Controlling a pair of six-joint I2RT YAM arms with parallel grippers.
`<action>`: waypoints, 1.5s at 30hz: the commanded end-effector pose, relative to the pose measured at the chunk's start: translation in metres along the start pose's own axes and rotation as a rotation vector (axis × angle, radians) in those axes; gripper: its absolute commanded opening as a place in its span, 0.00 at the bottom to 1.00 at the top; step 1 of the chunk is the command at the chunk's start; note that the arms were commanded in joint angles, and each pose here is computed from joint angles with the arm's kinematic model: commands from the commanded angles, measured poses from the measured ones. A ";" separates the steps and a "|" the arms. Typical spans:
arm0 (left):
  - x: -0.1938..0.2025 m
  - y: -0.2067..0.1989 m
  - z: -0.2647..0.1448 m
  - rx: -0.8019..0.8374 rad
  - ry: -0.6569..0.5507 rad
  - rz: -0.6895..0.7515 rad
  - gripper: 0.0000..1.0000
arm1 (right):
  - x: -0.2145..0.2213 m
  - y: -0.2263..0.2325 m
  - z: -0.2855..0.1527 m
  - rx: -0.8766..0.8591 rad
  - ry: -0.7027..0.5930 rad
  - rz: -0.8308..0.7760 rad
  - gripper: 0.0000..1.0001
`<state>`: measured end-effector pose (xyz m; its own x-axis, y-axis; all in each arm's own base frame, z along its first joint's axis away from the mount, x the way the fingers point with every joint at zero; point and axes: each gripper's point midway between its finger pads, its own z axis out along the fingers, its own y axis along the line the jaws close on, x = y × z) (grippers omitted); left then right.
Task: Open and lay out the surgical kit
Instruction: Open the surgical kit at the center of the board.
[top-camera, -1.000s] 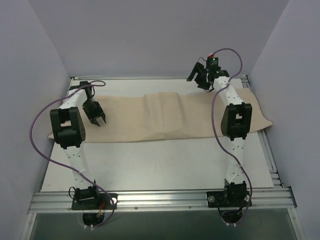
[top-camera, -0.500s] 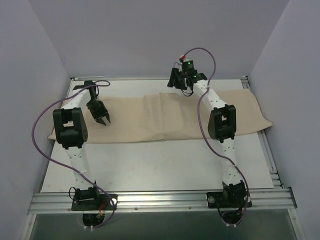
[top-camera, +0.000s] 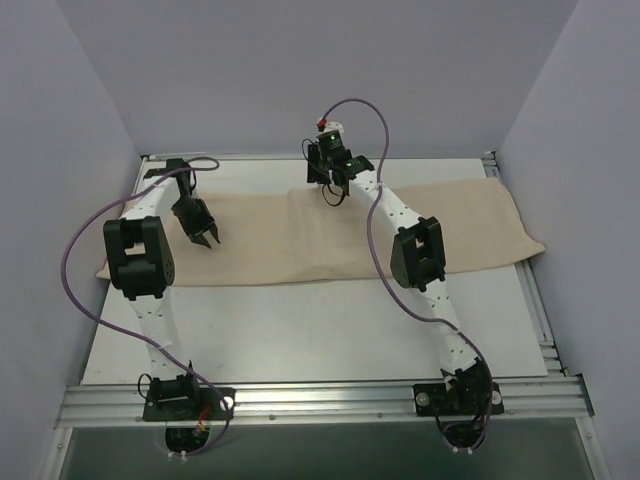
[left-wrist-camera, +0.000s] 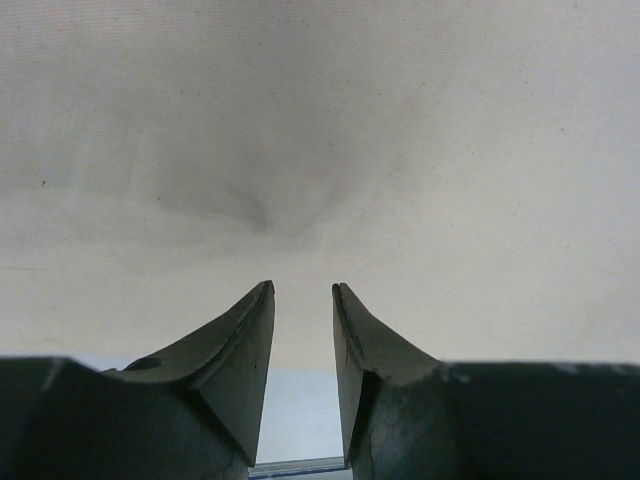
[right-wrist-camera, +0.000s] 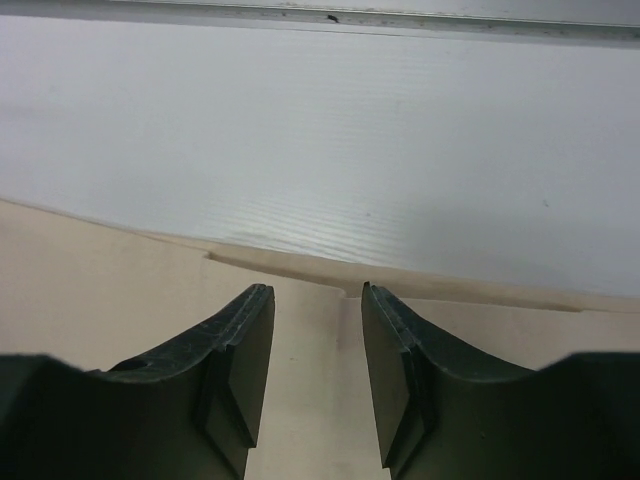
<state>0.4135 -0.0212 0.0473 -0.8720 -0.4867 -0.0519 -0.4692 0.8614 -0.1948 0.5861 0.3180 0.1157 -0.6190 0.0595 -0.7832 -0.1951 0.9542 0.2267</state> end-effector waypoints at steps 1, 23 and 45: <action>-0.009 -0.014 -0.034 0.057 -0.088 0.028 0.39 | -0.020 -0.021 -0.005 0.131 -0.071 -0.044 0.40; -0.032 -0.021 -0.031 0.060 -0.150 0.018 0.43 | -0.071 -0.363 -0.056 0.697 -0.203 0.229 0.79; -0.057 -0.044 -0.037 0.123 -0.238 0.045 0.43 | -0.036 -0.519 -0.089 0.858 -0.256 0.421 0.76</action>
<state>0.4570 -0.0212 0.0798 -0.8453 -0.4819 -0.2305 -0.4250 0.8681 -0.2564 0.6400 -0.1962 0.0814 -0.3390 0.3885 -0.8568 0.6654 0.7428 0.0736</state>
